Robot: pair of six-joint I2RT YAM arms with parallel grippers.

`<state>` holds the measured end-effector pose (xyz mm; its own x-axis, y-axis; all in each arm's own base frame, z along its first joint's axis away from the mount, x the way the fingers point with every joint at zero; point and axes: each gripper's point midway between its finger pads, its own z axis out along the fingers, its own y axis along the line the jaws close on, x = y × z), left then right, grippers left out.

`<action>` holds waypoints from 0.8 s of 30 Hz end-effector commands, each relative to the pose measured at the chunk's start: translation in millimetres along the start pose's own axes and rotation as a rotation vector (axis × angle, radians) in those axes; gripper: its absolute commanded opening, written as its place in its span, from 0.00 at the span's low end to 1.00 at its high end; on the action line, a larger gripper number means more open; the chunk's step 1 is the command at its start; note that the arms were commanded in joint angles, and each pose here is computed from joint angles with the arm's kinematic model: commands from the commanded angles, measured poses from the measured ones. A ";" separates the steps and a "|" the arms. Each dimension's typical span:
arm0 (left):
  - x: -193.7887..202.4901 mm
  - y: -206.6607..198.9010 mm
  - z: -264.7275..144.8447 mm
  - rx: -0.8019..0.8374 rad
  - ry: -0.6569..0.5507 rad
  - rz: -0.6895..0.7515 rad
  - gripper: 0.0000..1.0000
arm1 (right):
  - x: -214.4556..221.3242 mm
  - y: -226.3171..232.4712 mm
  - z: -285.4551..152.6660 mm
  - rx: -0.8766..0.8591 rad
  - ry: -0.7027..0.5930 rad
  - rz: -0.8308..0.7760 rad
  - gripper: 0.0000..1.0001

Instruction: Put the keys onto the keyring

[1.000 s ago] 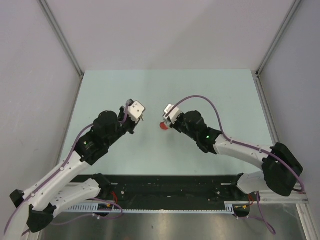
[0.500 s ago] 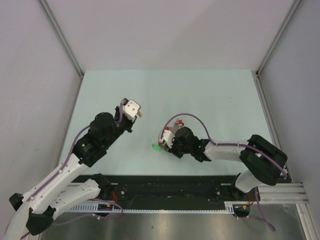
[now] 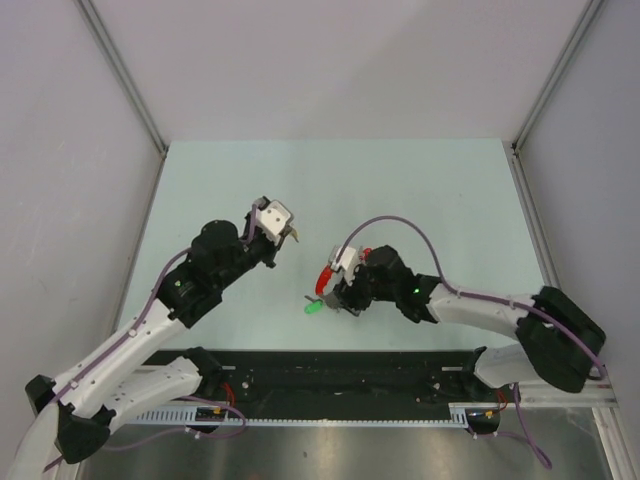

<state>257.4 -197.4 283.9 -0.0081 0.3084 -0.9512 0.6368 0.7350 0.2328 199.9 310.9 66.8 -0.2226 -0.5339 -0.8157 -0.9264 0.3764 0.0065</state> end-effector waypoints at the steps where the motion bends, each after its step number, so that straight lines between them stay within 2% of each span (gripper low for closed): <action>1: -13.9 -22.9 7.2 0.126 -0.068 -0.053 0.00 | -68.1 -20.3 -47.1 0.042 -0.242 0.086 0.59; 6: -27.3 -48.4 10.9 0.263 -0.135 -0.105 0.00 | -117.8 -38.3 -109.0 0.082 -0.477 0.165 0.62; 8: -30.6 -64.0 10.0 0.351 -0.154 -0.122 0.00 | -128.1 -40.1 -122.9 0.088 -0.534 0.164 0.62; 13: -42.0 -94.7 2.3 0.539 -0.240 -0.121 0.00 | -162.9 -22.1 -165.4 0.027 -0.699 0.057 0.59; 18: -53.4 -119.4 -11.3 0.710 -0.323 -0.117 0.00 | -175.7 -3.3 -186.2 -0.036 -0.766 -0.036 0.57; 24: -63.4 -132.0 -22.6 0.812 -0.393 -0.085 0.00 | -180.6 14.2 -200.1 -0.100 -0.800 -0.116 0.50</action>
<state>177.2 -293.7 292.9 0.0227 0.0252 -0.9994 0.9826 0.1838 0.0270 183.4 260.4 312.0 0.0480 0.1133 -0.9924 -0.9405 0.3398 -0.0067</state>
